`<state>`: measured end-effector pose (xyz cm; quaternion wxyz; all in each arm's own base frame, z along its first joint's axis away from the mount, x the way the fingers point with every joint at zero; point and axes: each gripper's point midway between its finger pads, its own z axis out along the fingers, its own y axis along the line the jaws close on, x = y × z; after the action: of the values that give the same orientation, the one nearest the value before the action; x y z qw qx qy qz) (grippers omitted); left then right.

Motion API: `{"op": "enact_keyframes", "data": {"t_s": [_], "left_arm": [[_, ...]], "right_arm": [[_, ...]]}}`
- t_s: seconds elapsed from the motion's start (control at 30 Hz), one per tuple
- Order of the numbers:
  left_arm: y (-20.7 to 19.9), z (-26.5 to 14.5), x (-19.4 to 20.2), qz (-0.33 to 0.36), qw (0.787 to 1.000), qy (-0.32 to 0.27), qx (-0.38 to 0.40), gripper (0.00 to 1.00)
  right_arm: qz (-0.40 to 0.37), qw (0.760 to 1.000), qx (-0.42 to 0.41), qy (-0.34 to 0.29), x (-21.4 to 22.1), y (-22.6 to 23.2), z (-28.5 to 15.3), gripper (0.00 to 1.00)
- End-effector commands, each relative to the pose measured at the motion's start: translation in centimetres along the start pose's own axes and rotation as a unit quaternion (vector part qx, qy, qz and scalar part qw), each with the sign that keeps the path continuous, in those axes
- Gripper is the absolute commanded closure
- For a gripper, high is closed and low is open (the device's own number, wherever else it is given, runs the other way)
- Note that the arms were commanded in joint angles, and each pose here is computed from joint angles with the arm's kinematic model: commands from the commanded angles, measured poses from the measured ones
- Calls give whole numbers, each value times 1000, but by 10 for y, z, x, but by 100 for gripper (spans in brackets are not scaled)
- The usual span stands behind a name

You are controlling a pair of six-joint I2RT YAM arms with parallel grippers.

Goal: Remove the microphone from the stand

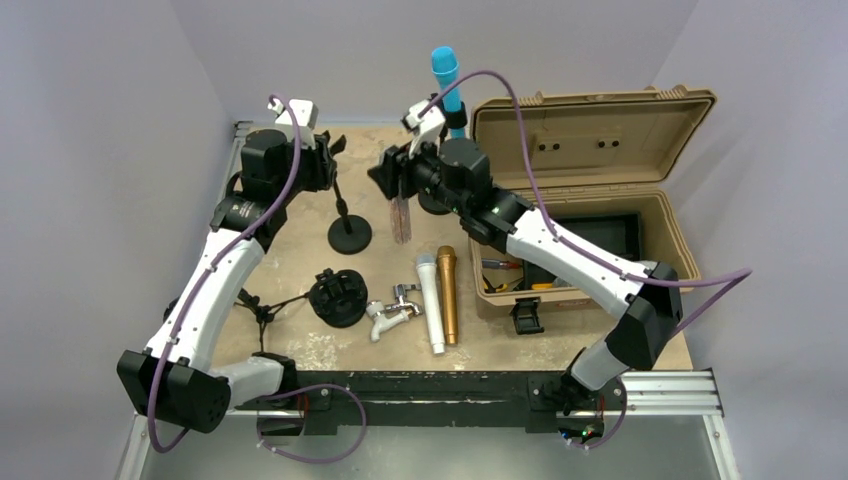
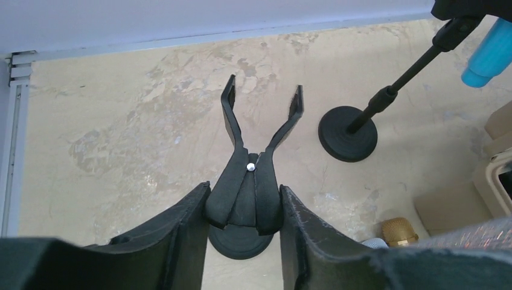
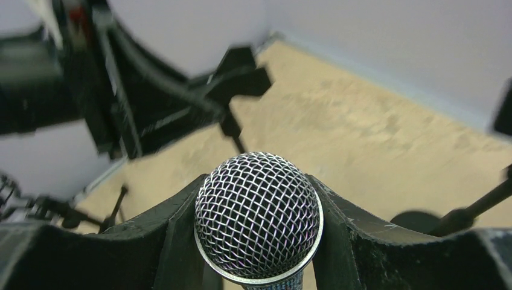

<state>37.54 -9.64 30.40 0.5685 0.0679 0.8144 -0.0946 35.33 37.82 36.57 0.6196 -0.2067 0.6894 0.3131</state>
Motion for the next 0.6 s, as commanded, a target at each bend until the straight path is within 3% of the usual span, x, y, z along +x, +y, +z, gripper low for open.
{"op": "enact_keyframes", "data": {"t_s": [0.0, 0.1, 0.3, 0.57], "left_arm": [[4, -8, -10, -26, 999, -21, -19, 57], [2, -11, -12, -33, 999, -20, -14, 40], [-2, -25, -23, -38, 999, -37, -6, 17], [2, -48, -35, -43, 997, -66, -18, 12]], "right_arm": [[42, 994, -53, 89, 43, 31, -27, 95], [68, 987, -49, 137, 71, 30, -40, 95], [111, 966, -7, 232, 134, 25, -59, 94], [102, 937, 89, 322, 199, -4, -77, 94]]}}
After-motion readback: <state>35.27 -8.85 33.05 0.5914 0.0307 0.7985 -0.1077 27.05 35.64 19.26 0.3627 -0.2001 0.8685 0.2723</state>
